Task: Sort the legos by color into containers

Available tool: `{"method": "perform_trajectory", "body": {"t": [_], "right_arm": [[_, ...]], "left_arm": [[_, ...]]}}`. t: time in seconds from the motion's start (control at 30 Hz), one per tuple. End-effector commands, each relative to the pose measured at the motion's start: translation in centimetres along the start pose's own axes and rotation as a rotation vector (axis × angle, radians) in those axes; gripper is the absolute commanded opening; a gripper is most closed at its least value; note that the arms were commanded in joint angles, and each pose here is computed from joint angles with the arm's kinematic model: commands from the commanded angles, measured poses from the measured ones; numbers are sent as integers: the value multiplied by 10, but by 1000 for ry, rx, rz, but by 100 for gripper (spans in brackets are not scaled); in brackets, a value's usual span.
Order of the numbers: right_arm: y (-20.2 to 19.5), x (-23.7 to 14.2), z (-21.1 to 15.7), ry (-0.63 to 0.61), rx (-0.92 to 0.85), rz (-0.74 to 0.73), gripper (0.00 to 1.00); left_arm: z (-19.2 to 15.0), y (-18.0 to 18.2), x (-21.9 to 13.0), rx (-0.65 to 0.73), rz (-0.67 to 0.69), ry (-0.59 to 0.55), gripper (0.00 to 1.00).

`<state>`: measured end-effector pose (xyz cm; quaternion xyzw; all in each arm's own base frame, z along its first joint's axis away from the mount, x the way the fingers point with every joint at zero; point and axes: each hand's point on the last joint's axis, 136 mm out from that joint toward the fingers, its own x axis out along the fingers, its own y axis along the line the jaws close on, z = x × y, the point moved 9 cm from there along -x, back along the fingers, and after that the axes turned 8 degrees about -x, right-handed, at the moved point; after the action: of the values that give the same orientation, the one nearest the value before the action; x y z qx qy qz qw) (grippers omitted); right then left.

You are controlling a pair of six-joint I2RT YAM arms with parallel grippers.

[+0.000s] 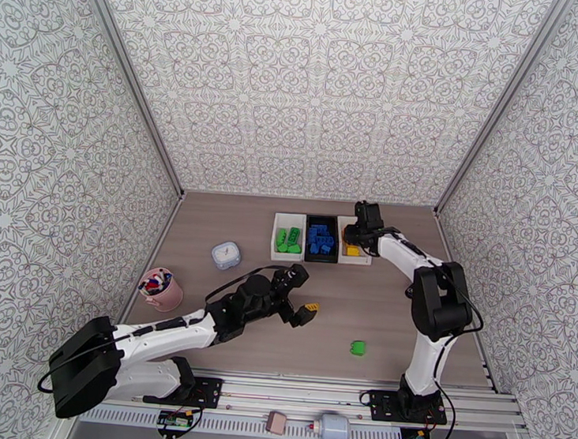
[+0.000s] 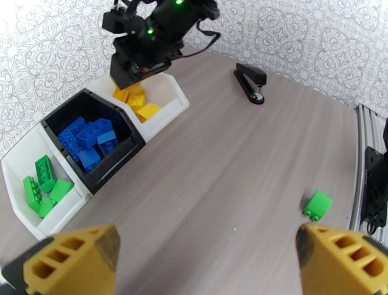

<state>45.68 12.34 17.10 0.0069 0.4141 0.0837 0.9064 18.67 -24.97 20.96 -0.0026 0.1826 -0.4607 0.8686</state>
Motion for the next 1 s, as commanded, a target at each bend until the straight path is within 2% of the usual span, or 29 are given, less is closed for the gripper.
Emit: {"method": "perform_trajectory", "body": {"t": [0.0, 0.07, 0.27, 0.37, 0.67, 0.97], "right_arm": [[-3, 8, 11, 14, -18, 0, 21], [-3, 9, 16, 2, -24, 2, 25], [-2, -13, 23, -57, -19, 14, 65], [-4, -29, 17, -81, -18, 5, 76], [-11, -72, -15, -119, 0, -22, 82], [-32, -99, -36, -147, 1, -70, 91]], "left_arm": [[2, -7, 3, 37, -60, 1, 100], [2, -8, 5, 45, -81, 15, 100], [-1, -20, 12, 104, -169, 40, 100], [-7, -32, 21, 155, -233, 65, 100], [-29, -60, 66, 288, -390, 187, 100], [-50, -85, 112, 435, -490, 416, 100]]}}
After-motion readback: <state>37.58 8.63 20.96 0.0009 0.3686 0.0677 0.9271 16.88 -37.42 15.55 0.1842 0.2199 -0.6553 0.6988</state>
